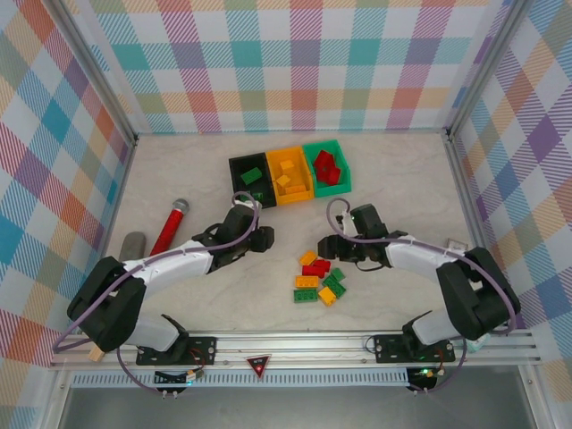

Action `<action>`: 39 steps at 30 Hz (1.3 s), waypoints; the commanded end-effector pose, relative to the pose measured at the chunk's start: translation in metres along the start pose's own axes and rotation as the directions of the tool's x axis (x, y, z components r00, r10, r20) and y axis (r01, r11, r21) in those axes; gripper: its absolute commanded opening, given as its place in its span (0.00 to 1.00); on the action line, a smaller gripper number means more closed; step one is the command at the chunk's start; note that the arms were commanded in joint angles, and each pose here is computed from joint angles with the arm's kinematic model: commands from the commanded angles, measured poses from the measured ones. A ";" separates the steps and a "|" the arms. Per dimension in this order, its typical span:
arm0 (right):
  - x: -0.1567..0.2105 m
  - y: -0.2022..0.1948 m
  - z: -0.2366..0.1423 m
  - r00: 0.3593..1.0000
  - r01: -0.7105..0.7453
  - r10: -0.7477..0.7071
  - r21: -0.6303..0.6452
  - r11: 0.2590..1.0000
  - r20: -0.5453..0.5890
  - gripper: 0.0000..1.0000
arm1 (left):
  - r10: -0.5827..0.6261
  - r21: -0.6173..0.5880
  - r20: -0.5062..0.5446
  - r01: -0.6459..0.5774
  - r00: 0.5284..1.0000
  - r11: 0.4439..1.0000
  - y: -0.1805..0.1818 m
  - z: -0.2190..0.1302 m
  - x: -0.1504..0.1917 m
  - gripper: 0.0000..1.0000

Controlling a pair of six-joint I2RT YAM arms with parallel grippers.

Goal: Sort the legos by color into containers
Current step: Rotate the lego at the center of the table.

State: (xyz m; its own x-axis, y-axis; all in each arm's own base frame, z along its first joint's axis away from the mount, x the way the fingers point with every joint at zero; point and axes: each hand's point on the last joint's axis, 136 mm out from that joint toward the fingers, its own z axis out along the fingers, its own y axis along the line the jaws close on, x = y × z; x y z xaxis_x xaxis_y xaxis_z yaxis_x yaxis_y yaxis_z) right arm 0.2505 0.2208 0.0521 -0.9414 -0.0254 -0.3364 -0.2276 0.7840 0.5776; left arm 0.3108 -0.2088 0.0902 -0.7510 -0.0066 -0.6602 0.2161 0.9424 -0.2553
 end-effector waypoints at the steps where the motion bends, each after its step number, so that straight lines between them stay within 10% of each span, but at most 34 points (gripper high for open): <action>1: 0.032 -0.005 -0.007 0.993 0.038 -0.029 0.074 0.997 -0.118 0.60 | 0.045 -0.011 0.040 -0.044 0.998 0.999 0.002 -0.005 -0.012 0.54; 21: 0.026 -0.017 -0.002 0.987 0.088 -0.039 0.322 0.943 -0.155 0.60 | 0.063 0.011 0.024 -0.063 0.998 0.998 0.006 0.001 -0.013 0.53; 39: -0.011 0.009 -0.004 0.995 0.083 -0.062 0.291 0.953 -0.081 0.62 | 0.052 0.049 0.033 -0.054 0.998 0.997 0.001 -0.009 -0.015 0.54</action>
State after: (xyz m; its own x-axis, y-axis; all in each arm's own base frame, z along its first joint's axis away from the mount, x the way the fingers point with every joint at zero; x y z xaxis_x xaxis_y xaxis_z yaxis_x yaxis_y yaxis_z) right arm 0.2462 0.2207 0.0495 -0.9522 -0.1399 -0.2715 -0.2239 0.9244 0.3088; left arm 0.3177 -0.2050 0.1023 -0.7198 0.0304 -0.6935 0.2740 0.9303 -0.2436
